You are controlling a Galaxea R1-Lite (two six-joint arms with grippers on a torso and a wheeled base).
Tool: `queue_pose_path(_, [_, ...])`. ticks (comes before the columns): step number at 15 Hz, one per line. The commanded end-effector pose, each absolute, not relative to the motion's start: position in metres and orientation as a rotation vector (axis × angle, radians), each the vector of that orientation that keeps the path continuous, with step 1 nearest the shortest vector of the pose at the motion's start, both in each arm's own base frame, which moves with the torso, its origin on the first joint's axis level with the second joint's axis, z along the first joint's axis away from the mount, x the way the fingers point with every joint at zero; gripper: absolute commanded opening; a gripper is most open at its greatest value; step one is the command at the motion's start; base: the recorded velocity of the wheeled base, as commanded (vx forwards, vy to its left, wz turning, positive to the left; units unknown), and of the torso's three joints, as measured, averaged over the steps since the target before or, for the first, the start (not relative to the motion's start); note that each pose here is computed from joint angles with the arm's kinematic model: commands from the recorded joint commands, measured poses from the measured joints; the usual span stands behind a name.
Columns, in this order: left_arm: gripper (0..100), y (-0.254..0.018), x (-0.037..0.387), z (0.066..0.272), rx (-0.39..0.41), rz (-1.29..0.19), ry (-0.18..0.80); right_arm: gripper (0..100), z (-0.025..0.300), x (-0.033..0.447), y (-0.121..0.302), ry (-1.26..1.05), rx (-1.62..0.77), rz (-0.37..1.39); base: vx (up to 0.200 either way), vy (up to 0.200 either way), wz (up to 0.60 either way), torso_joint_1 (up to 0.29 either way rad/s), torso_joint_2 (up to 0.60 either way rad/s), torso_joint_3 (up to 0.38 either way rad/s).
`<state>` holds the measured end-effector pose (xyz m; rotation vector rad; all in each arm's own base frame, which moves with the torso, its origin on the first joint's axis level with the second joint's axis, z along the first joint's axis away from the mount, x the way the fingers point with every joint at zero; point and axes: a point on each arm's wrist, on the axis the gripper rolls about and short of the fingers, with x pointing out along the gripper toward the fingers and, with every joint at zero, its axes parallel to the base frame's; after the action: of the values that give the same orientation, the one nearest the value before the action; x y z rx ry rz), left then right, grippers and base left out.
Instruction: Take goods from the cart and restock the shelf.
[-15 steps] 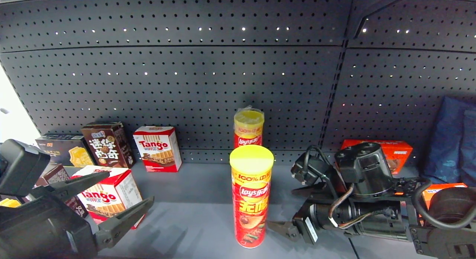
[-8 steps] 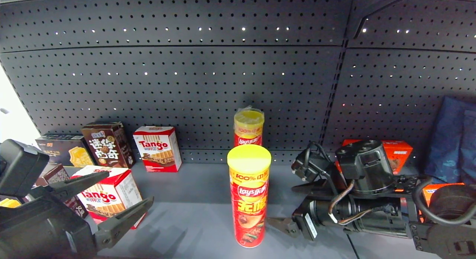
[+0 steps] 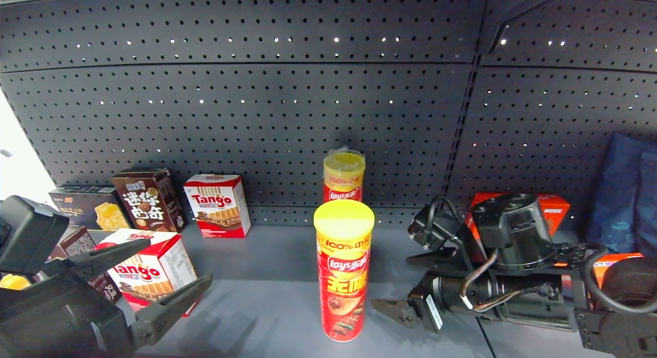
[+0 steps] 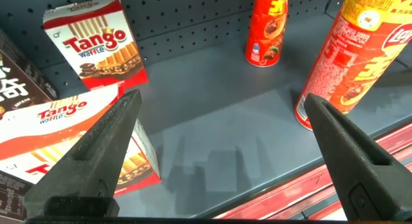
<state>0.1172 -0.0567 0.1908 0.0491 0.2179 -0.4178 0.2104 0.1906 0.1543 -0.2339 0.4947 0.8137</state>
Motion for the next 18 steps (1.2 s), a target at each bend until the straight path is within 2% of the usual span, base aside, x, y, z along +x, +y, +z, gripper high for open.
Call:
queue_pose_path(1, [100,-0.052,0.111,0.192,0.044,-0.405,0.197,100,0.184,0.197,0.165,0.39,-0.193,0.771,0.0,0.0,0.0,0.0,0.0,0.0])
queue_pose_path(3, [100,-0.043,0.099,0.189,0.036,-0.381,0.166,100,0.208,0.183,0.136,0.294,-0.156,0.688,0.0,0.0,0.0,0.0,0.0,0.0])
queue_pose_path(6, [100,-0.029,0.075,0.183,0.021,-0.333,0.098,100,0.216,0.15,0.092,0.213,-0.118,0.587,0.0,0.0,0.0,0.0,0.0,0.0])
queue_pose_path(8, [100,-0.017,0.051,0.171,0.012,-0.301,0.06,100,0.202,0.121,0.054,0.196,-0.072,0.43,0.0,0.0,0.0,0.0,0.0,0.0])
queue_pose_path(11, [100,-0.006,0.02,0.151,0.037,-0.28,0.089,100,0.198,0.09,0.023,0.103,-0.032,0.254,0.0,0.0,0.0,0.0,0.0,0.0])
queue_pose_path(12, [100,-0.004,0.015,0.147,0.047,-0.279,0.099,100,0.196,0.086,0.019,0.096,-0.028,0.228,0.0,0.0,0.0,0.0,0.0,0.0])
queue_pose_path(15, [100,0.008,-0.02,0.113,0.089,-0.265,0.171,100,0.16,0.049,0.006,0.071,-0.026,0.127,0.0,0.0,0.0,0.0,0.0,0.0])
queue_pose_path(18, [100,0.013,-0.034,0.095,0.096,-0.249,0.157,100,0.145,0.033,0.002,0.036,-0.024,0.054,0.0,0.0,0.0,0.0,0.0,0.0])
